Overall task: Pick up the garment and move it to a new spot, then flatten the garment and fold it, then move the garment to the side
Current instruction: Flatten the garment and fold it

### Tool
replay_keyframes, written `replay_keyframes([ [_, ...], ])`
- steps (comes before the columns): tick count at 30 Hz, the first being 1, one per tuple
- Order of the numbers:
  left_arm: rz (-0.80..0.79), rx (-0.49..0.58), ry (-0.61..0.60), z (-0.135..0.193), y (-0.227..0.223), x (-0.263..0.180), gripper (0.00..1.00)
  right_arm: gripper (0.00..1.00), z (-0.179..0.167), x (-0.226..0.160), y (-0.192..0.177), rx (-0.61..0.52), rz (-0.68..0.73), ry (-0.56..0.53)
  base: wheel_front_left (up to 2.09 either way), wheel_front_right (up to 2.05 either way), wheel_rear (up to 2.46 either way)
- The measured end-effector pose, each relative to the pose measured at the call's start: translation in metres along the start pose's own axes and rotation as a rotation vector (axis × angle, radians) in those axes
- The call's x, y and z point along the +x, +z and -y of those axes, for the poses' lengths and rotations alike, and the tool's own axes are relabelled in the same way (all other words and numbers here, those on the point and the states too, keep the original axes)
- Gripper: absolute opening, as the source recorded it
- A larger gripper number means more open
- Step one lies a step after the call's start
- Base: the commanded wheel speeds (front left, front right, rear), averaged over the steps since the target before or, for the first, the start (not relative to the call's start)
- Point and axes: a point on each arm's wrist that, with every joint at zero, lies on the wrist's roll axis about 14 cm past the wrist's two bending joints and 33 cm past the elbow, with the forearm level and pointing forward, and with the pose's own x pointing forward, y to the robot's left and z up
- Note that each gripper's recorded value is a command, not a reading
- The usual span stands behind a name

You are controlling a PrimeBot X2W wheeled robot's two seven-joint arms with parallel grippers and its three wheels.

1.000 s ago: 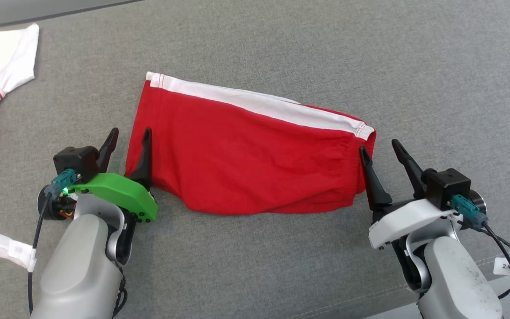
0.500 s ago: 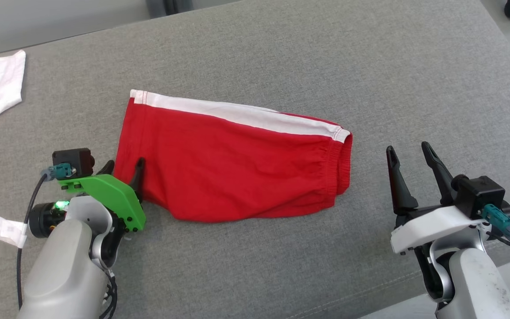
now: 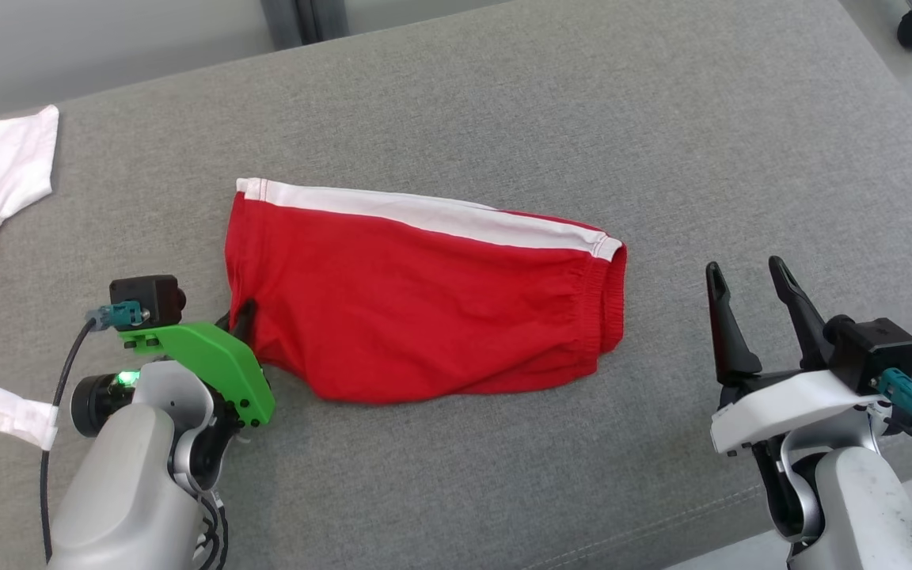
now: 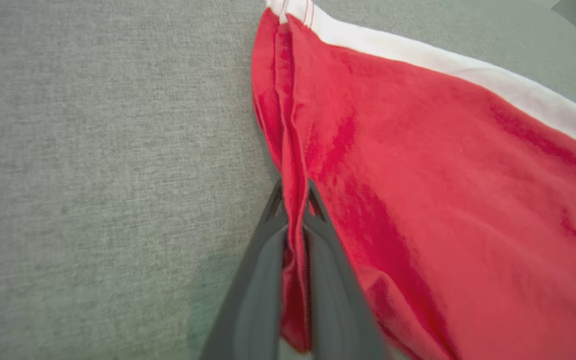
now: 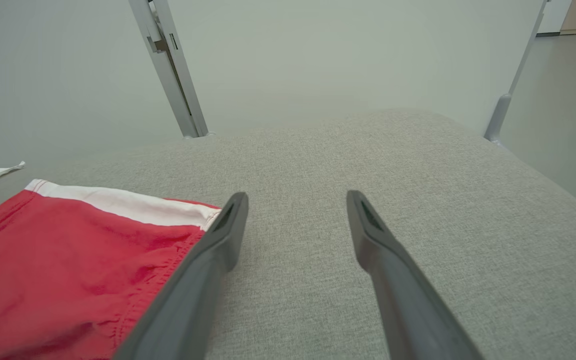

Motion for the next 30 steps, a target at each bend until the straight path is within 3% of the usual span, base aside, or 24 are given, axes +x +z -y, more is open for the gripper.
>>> replay_keyframes([
  [11, 0.172, -0.058, 0.020, -0.005, 0.017, -0.046, 0.00, 1.00, -0.009, -0.001, 0.008, 0.010, 0.026, 0.026, 0.00, 0.00, 0.00],
  [25, 0.170, -0.212, 0.107, -0.009, -0.037, -0.099, 0.03, 1.00, -0.030, 0.001, 0.016, 0.008, 0.036, 0.087, 0.00, 0.00, 0.00],
  [26, 0.171, -0.215, 0.111, -0.010, -0.038, -0.100, 0.15, 1.00, -0.031, 0.001, 0.015, 0.008, 0.033, 0.089, 0.00, 0.00, 0.00],
  [27, 0.174, -0.216, 0.114, -0.009, -0.038, -0.101, 0.40, 1.00, -0.032, 0.001, 0.015, 0.008, 0.032, 0.091, 0.00, 0.00, 0.00],
  [28, 0.185, -0.216, 0.120, -0.009, -0.038, -0.102, 0.87, 1.00, -0.032, 0.000, 0.015, 0.008, 0.031, 0.093, 0.00, 0.00, 0.00],
  [29, 0.195, -0.213, 0.125, -0.010, -0.036, -0.103, 1.00, 1.00, -0.033, 0.000, 0.016, 0.008, 0.031, 0.095, 0.00, 0.00, 0.00],
  [30, 0.206, -0.206, 0.132, -0.010, -0.035, -0.104, 1.00, 1.00, -0.034, 0.000, 0.015, 0.007, 0.028, 0.097, 0.00, 0.00, 0.00],
])
